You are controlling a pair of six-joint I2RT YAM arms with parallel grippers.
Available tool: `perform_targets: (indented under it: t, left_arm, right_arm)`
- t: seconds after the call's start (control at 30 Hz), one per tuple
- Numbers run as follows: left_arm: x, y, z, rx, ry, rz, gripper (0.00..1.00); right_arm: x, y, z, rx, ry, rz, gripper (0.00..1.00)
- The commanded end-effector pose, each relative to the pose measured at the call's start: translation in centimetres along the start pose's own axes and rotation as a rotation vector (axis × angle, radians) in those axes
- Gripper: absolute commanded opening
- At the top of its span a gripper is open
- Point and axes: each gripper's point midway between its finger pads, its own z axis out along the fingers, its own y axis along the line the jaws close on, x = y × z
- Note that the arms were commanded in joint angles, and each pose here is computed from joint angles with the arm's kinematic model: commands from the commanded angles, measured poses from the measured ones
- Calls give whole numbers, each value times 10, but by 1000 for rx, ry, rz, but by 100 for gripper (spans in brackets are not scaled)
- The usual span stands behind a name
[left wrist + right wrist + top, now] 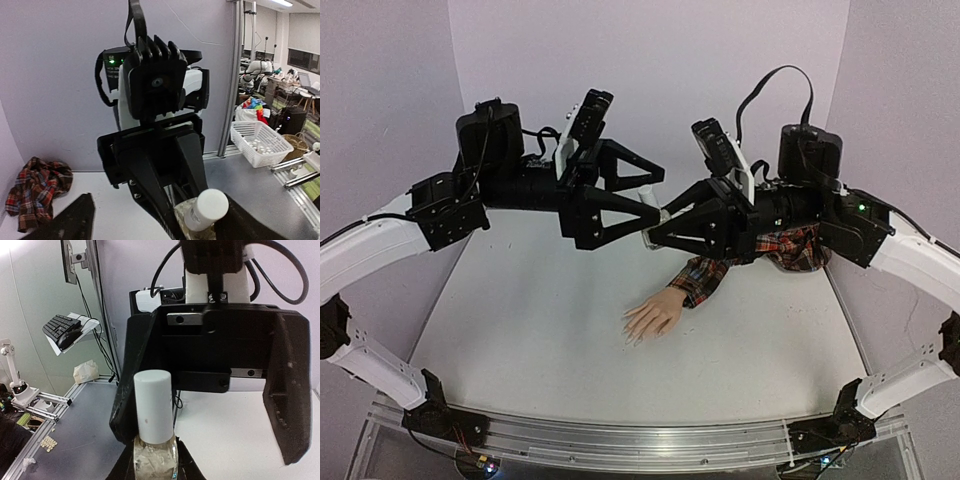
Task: Paint the nails
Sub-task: Screw the nail polish bottle cap onto the nail polish bottle.
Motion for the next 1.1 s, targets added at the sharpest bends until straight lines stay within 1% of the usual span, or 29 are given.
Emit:
perform_targets:
  t: [0.0,0.1,0.17,0.3,0.33,0.4,0.47,0.53,0.73,0.97,1.07]
  left_arm:
    - [13,17,-15,-143,-8,-77,95]
    - [2,17,-21,-167,-89,-103,99]
    - [-2,21,-24,-194,-120,-143,100]
    - [-13,45,-29,-322,-166,-226,96]
    - [-19,53,-33,-367,-191,-261,96]
    - [-22,77,-44,-515,-216,-341,95]
    - [-28,85,-49,-567,-237,-371,93]
    - [-31,90,-52,-596,-263,-390,91]
    - [-30,98,-50,-622,-264,-380,81]
    - [-22,114,-34,-645,-219,-424,78]
    - [-15,120,-30,-659,-197,-446,74]
  right_arm:
    - [-53,-8,-27,193,-147,-188,0]
    - [-48,-36,-35,368,-138,-163,0]
    - [-38,-54,-41,469,-107,-141,0]
    - [-25,-76,-48,612,-51,-153,0]
    - [-23,-83,-49,657,-32,-158,0]
    - [-19,-95,-53,735,-3,-173,0]
    - [-17,-106,-56,807,15,-178,0]
    - [-15,-114,-56,847,30,-180,0]
    - [-13,-125,-52,898,61,-186,0]
    - [-18,-129,-52,934,77,-199,0]
    - [-20,-130,-52,939,80,-202,0]
